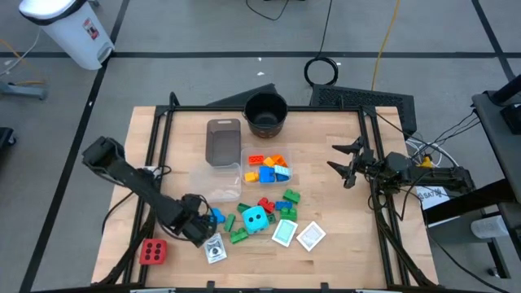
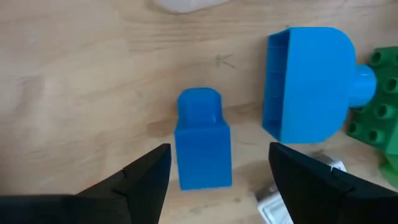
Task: Pick & Place Toys
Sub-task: Put the blue game piece into the right transparent bin
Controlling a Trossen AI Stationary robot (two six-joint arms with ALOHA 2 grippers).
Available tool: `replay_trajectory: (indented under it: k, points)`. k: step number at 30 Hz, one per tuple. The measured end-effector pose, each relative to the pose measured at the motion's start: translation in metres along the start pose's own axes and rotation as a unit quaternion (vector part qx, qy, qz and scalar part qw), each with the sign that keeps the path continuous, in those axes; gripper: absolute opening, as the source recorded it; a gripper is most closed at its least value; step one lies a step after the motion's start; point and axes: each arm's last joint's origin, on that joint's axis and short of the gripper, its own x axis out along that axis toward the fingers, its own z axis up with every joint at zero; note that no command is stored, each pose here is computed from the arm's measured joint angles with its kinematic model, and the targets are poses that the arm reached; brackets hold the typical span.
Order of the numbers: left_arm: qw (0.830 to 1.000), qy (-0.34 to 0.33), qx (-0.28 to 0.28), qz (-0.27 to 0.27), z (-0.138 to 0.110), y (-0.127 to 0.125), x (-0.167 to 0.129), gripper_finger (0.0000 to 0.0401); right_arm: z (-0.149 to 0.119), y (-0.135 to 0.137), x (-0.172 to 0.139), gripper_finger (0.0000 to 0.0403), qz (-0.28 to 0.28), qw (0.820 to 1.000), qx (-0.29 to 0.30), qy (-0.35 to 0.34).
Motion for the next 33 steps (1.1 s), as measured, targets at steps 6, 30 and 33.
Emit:
replay_trajectory:
  k: [6, 30, 33]
  points:
    - [0.999, 0.017, -0.008, 0.032, -0.005, -0.004, 0.015, 0.0273, 0.0, 0.0, 0.0, 0.0267, 0.0, 1.0, 0.0, 0.0]
    - [1.0, 0.002, -0.021, 0.008, -0.006, -0.004, 0.006, 0.0135, 0.0, 0.0, 0.0, 0.027, 0.0, 1.0, 0.0, 0.0]
    - [0.998, -0.017, -0.014, -0.057, -0.003, -0.002, -0.017, 0.0135, 0.0, 0.0, 0.0, 0.0268, 0.0, 1.0, 0.0, 0.0]
